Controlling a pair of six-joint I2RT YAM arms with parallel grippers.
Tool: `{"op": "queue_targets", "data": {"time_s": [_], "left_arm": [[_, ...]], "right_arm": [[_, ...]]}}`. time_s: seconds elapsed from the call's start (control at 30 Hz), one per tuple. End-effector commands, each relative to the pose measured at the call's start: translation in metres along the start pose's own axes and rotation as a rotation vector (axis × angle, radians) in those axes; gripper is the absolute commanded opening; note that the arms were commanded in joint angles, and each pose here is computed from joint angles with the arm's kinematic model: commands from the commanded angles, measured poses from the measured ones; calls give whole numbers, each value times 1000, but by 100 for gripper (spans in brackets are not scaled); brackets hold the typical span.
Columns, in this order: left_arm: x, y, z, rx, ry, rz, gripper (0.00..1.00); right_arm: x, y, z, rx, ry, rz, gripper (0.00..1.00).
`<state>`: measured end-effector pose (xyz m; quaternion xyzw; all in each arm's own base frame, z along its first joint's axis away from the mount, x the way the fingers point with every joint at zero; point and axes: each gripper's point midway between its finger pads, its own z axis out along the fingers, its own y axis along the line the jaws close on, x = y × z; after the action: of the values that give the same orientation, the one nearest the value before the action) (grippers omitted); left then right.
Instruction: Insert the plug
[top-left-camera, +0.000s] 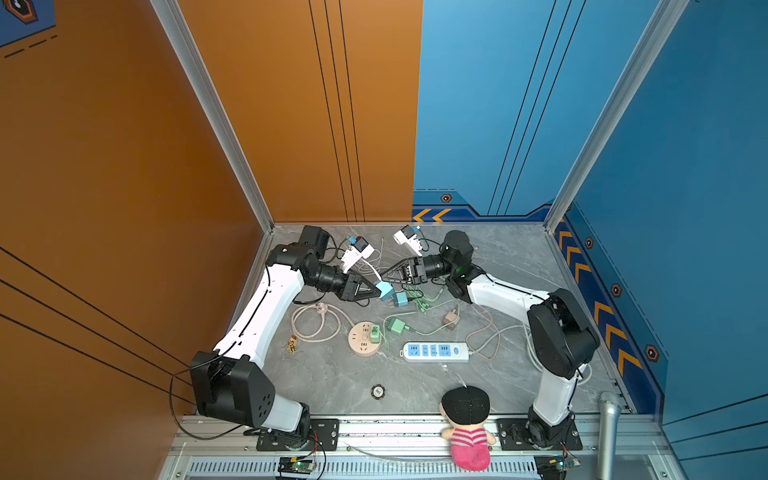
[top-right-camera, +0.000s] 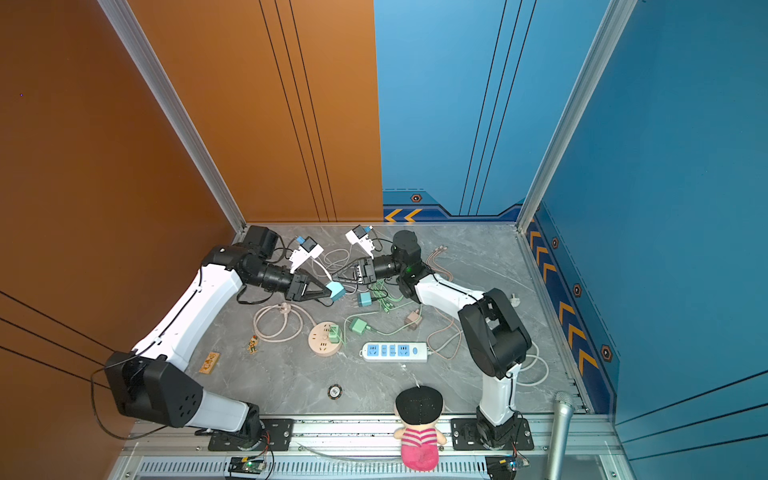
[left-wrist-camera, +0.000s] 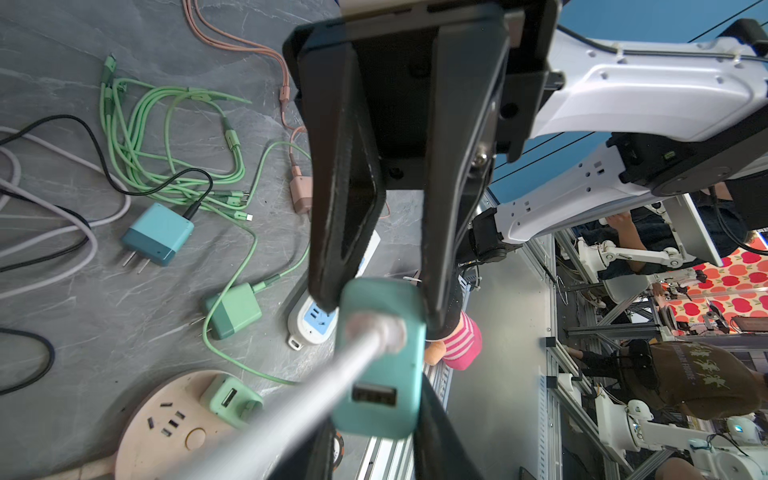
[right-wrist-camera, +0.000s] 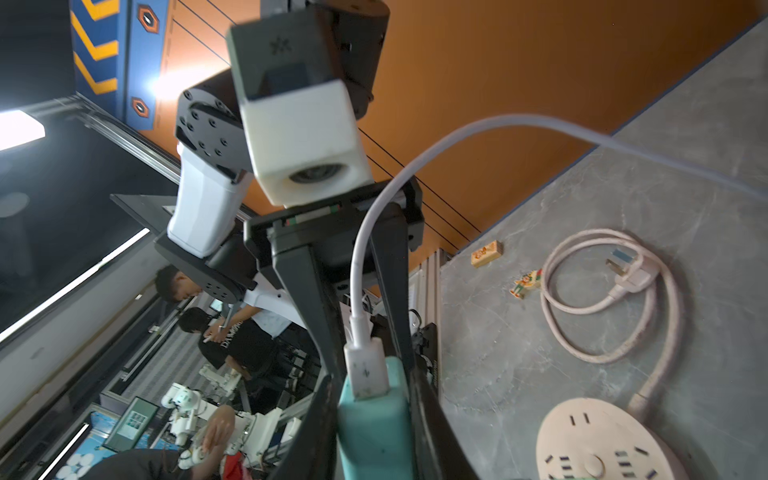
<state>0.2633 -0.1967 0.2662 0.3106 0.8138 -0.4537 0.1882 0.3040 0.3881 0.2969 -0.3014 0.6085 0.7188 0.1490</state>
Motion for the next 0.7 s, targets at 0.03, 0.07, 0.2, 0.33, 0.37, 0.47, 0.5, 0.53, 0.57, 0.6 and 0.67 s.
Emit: {"op": "queue_targets", "data": {"time_s": [0.03,0.07,0.2,0.33,0.37,0.47,0.5,0.53,0.57,0.6,0.67], "left_arm": [[5,-15,3,52,20,6,11],[6,-12,3,43,22,0,11],[2,1,1,0,0,-32,9],[-4,13,-6,-55,-28,-49,9],[-7,15,-9,-68,-39,-53,9],[-12,21,-18,-101,-63,-63,9],[-15,21,-20,-104,-71,-59,9],[-16,21,-21,-107,-75,-56,9],[-17,21,-22,-110,-77,-54,9],[-18,21,-23,-113,-81,-53,9],[-18,23,-24,-119,-82,-54,9]], "right_arm": [[-25,33,-3,-127,-73,-14,3],[-24,31,-3,-125,-72,-18,3],[-33,20,-14,-93,-119,10,3],[-39,-18,-37,35,-187,94,5],[-38,-31,-43,103,-198,111,3],[-1,-80,-61,487,-86,142,0],[16,-88,-67,638,14,107,2],[23,-87,-67,681,65,93,3],[23,-84,-66,660,72,105,5],[23,-84,-66,646,64,126,5],[28,-90,-68,676,64,139,6]]}}
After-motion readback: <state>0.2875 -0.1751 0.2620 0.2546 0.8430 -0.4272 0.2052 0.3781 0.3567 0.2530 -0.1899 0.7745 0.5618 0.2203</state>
